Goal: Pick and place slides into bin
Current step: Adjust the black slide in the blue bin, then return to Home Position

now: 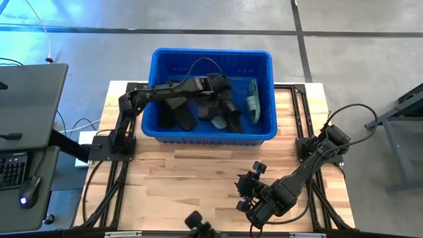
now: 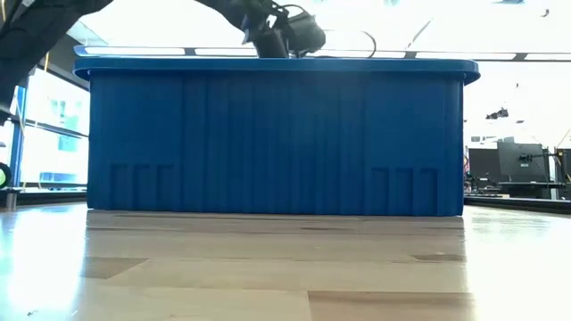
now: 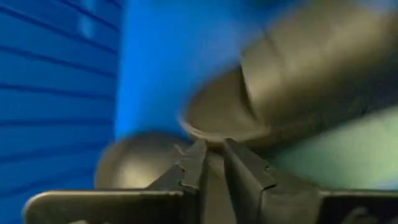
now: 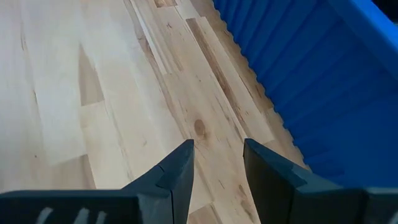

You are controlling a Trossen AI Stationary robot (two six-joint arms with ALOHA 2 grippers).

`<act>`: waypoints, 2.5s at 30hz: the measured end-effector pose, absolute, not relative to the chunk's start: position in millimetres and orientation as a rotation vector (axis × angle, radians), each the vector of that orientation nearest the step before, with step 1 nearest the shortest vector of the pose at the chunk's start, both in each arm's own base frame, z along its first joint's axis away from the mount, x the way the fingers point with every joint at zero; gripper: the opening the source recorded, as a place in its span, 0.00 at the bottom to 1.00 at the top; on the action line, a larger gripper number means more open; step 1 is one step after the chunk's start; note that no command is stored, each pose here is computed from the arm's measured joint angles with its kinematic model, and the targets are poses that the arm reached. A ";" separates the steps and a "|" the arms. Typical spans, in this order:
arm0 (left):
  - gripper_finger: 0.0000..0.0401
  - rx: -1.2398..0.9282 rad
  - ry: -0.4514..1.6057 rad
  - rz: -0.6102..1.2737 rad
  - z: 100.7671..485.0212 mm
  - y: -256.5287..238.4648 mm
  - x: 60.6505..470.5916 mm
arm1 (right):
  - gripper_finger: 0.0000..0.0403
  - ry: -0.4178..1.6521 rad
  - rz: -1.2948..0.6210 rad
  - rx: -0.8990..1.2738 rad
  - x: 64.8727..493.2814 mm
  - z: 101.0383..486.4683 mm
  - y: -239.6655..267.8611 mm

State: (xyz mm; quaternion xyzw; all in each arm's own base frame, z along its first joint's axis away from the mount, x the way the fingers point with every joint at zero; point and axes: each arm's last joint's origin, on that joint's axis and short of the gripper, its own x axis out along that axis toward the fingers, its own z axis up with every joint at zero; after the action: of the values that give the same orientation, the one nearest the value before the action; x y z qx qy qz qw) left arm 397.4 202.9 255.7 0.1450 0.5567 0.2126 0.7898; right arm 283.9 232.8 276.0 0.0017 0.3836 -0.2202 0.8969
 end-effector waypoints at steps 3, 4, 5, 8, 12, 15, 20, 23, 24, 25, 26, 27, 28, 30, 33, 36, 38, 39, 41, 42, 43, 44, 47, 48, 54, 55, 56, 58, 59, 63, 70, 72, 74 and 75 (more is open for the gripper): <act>0.05 0.294 1.105 0.472 258.3 214.7 400.6 | 0.32 0.800 -0.450 -0.015 283.8 276.0 232.7; 0.03 0.289 1.077 0.468 259.7 216.6 401.7 | 0.32 0.802 -0.451 -0.018 283.6 275.9 232.4; 0.02 0.288 1.065 0.464 260.4 218.4 401.8 | 0.32 0.804 -0.453 -0.020 283.9 275.8 231.8; 0.01 0.279 1.091 0.459 262.9 221.5 397.5 | 0.32 0.808 -0.456 -0.026 283.6 275.7 231.1; 0.04 0.274 1.196 0.416 282.6 218.0 386.1 | 0.32 0.805 -0.459 -0.026 283.5 275.6 231.1; 0.06 0.279 1.312 0.352 304.1 206.5 375.4 | 0.32 0.808 -0.457 -0.036 283.2 275.7 230.9; 0.05 0.264 1.365 0.313 347.0 173.6 366.7 | 0.32 0.872 -0.393 -0.093 282.3 274.5 231.9; 0.05 0.298 1.383 0.275 374.6 148.0 357.9 | 0.32 0.936 -0.333 -0.107 281.5 273.2 232.9; 0.05 0.320 1.378 0.274 379.6 141.7 357.7 | 0.32 0.961 -0.304 -0.136 281.4 272.7 232.8; 0.05 0.357 1.361 0.269 383.4 134.3 357.8 | 0.32 0.978 -0.275 -0.177 281.3 272.6 232.7; 0.05 0.387 1.352 0.249 387.5 126.5 354.8 | 0.32 0.992 -0.243 -0.227 281.5 272.4 232.4; 0.05 0.404 1.356 0.228 391.6 120.0 350.6 | 0.32 1.003 -0.216 -0.271 281.9 272.3 232.0; 0.05 0.422 1.344 0.224 397.3 111.9 347.6 | 0.32 1.006 -0.206 -0.282 282.1 272.5 231.8; 0.05 0.443 1.309 0.245 407.4 99.8 342.8 | 0.32 0.989 -0.224 -0.270 282.5 272.8 232.0; 0.05 0.484 1.269 0.225 419.4 85.0 335.1 | 0.32 0.923 -0.299 -0.246 282.9 277.4 228.4; 0.05 0.491 1.205 0.203 435.3 69.1 322.1 | 0.32 0.903 -0.326 -0.133 279.8 295.0 214.9; 0.04 0.501 1.165 0.181 444.6 57.9 313.9 | 0.32 0.888 -0.306 -0.116 277.4 308.7 205.3; 0.04 0.504 1.148 0.171 448.2 52.9 310.5 | 0.32 0.870 -0.288 -0.118 276.1 316.6 200.7; 0.04 0.517 1.121 0.153 454.1 44.4 304.6 | 0.32 0.829 -0.251 -0.113 272.4 334.0 190.6; 0.04 0.527 1.105 0.142 457.9 39.6 300.5 | 0.32 0.809 -0.237 -0.108 269.5 342.8 184.7; 0.05 0.539 1.087 0.131 462.3 35.8 295.1 | 0.32 0.790 -0.227 -0.100 266.0 351.6 178.4; 0.05 0.551 1.068 0.123 467.2 32.4 289.1 | 0.32 0.774 -0.220 -0.097 261.9 359.3 172.7; 0.05 0.573 1.006 0.116 483.0 27.0 266.9 | 0.32 0.739 -0.201 -0.086 250.9 378.5 156.0; 0.04 0.573 0.987 0.120 487.8 26.6 259.4 | 0.32 0.728 -0.192 -0.072 246.9 384.3 151.2; 0.05 0.556 0.878 0.162 511.3 23.4 199.9 | 0.32 0.632 -0.023 -0.066 221.3 388.9 128.6; 0.05 0.547 0.868 0.160 512.1 22.3 189.1 | 0.32 0.596 0.020 -0.034 215.8 387.8 122.1; 0.05 0.525 0.857 0.149 511.5 21.0 178.8 | 0.32 0.545 0.069 0.007 208.4 387.4 114.5; 0.04 0.478 0.852 0.131 506.2 18.6 159.1 | 0.32 0.433 0.157 0.064 192.8 380.5 100.6; 0.04 0.453 0.852 0.132 502.4 17.7 148.8 | 0.32 0.379 0.193 0.073 185.6 374.0 94.4; 0.05 0.373 0.823 0.180 475.8 15.7 117.2 | 0.32 0.226 0.230 0.118 161.0 331.3 76.6; 0.04 0.304 0.635 0.165 408.0 11.2 80.7 | 0.32 0.075 0.239 0.208 134.1 268.9 61.7; 0.04 0.289 0.583 0.139 389.0 9.4 70.3 | 0.32 0.045 0.241 0.221 128.9 258.0 58.9; 0.05 0.281 0.539 0.118 369.8 7.9 61.4 | 0.32 0.046 0.241 0.220 125.2 248.3 57.0; 0.05 0.279 0.522 0.114 360.7 7.5 57.7 | 0.32 0.043 0.241 0.221 123.8 245.9 56.3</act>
State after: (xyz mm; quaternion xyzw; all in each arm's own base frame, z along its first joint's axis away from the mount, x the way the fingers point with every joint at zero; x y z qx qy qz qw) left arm 57.7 7.5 360.7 0.1374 0.2569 0.0561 0.9550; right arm 123.8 56.3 245.9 0.1099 0.0214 0.1201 0.9864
